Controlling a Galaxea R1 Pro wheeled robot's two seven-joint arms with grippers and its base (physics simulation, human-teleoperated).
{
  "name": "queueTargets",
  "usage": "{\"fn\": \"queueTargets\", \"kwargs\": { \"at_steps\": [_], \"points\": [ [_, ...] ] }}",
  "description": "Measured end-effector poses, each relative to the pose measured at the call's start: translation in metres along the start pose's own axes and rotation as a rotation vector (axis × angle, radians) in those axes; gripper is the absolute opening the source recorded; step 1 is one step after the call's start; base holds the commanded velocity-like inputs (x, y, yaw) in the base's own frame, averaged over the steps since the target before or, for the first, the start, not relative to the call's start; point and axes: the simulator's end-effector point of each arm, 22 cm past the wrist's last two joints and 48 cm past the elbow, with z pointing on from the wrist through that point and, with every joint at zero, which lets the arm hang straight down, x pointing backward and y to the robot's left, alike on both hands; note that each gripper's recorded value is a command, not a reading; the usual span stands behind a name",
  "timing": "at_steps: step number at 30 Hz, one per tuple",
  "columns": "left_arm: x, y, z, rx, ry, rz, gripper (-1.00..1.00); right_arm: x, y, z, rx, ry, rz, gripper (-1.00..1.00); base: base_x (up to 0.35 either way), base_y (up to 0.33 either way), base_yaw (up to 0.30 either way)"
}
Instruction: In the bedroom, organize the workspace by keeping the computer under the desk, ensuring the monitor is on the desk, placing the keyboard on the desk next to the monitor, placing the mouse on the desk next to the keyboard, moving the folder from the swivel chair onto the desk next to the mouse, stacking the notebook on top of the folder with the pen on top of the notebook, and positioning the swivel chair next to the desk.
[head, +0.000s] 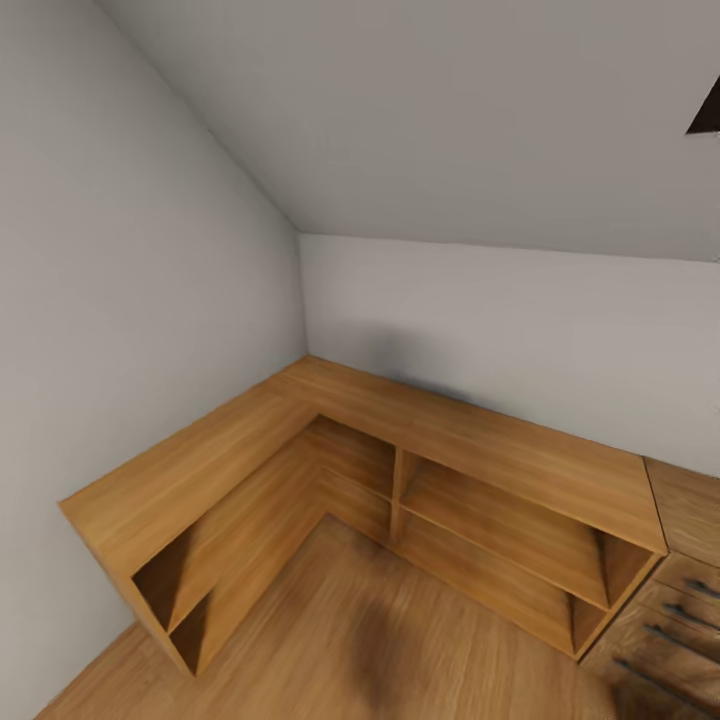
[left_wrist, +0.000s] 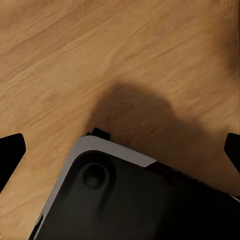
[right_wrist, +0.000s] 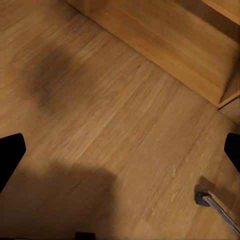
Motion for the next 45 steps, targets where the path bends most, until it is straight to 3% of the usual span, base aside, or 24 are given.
{"fn": "queueTargets", "kwargs": {
  "at_steps": [15,32,45],
  "points": [
    [0.014,0.004,-0.002,-0.009,0.032,0.002,1.00,0.006,0.001,-0.001,-0.003,0.015,-0.002,1.00,0.113,0.063,-0.223],
    [0.015,0.004,-0.003,-0.011,0.036,0.003,1.00,0.007,0.000,-0.001,-0.002,0.021,-0.003,1.00,0.003,0.001,-0.048],
    [0.014,0.003,-0.002,-0.007,0.033,0.002,1.00,0.007,0.000,-0.001,-0.001,0.018,-0.003,1.00,0.000,0.074,-0.210]
  ]
}}
